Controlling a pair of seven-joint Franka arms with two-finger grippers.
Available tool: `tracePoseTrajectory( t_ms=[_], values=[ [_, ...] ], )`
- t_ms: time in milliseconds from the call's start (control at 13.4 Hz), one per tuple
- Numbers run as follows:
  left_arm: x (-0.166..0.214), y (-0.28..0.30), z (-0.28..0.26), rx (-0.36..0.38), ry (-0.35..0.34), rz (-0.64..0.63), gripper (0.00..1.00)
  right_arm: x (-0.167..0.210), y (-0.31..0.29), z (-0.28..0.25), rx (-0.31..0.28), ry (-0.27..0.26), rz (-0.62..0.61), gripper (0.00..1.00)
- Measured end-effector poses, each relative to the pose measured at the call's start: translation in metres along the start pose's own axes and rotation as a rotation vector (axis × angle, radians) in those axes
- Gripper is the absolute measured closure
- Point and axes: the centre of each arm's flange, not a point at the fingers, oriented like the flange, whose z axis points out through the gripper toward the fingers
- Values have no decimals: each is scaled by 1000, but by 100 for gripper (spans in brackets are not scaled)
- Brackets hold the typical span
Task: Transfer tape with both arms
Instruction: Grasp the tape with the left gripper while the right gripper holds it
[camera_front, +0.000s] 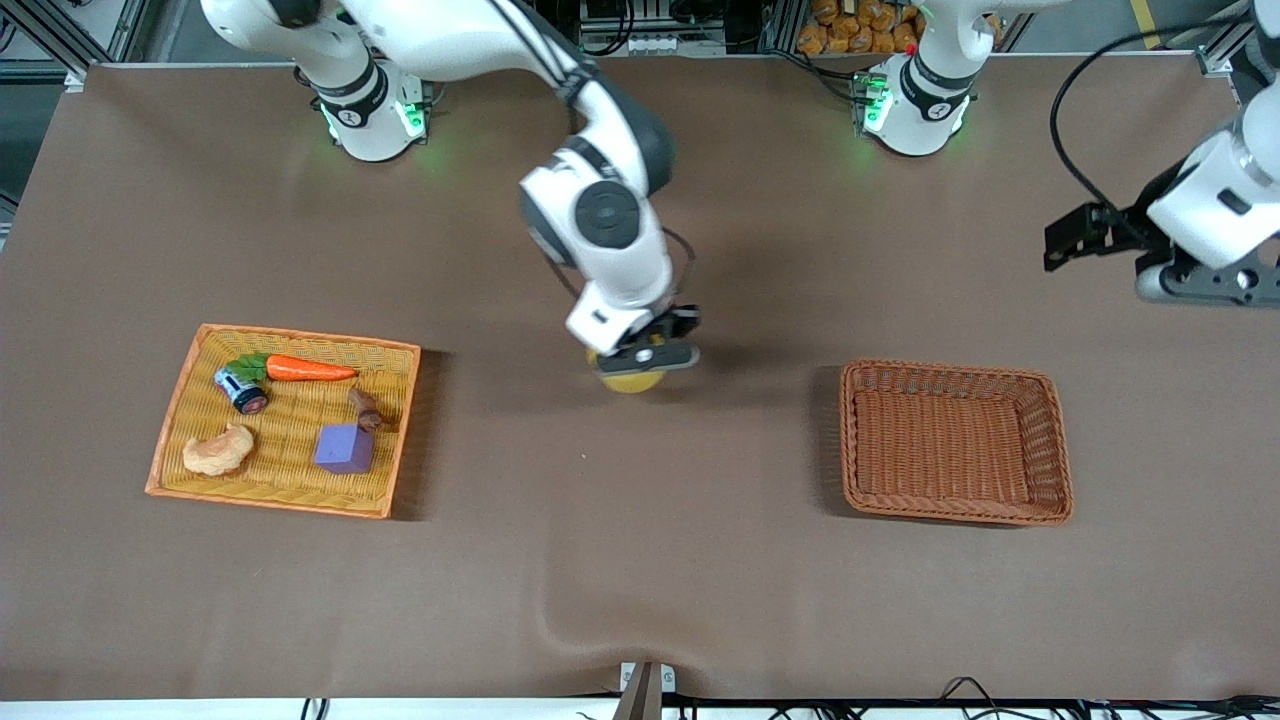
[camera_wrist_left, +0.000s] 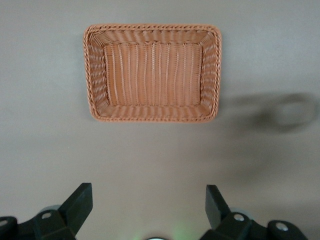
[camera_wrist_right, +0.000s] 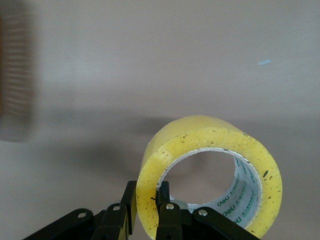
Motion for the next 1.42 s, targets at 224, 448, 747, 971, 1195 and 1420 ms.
tracePoseTrajectory(
  t_ms=[224, 448, 747, 971, 1195, 1420],
  values=[
    [22, -5, 31, -6, -34, -7, 0, -5, -30, 45, 37, 44, 71, 79],
    [51, -5, 79, -21, -76, -6, 0, 18, -13, 72, 29, 63, 105, 79],
    [78, 17, 108, -37, -15, -12, 0, 35, -9, 57, 52, 87, 128, 52],
    [87, 64, 130, -43, 30, -87, 0, 56, 2, 6, 56, 94, 156, 22],
    [83, 110, 170, -49, 60, -100, 0, 83, 42, -95, 14, 86, 135, 0],
    [76, 150, 190, -50, 53, -114, 0, 104, 120, -217, -3, 69, 159, 0]
  ],
)
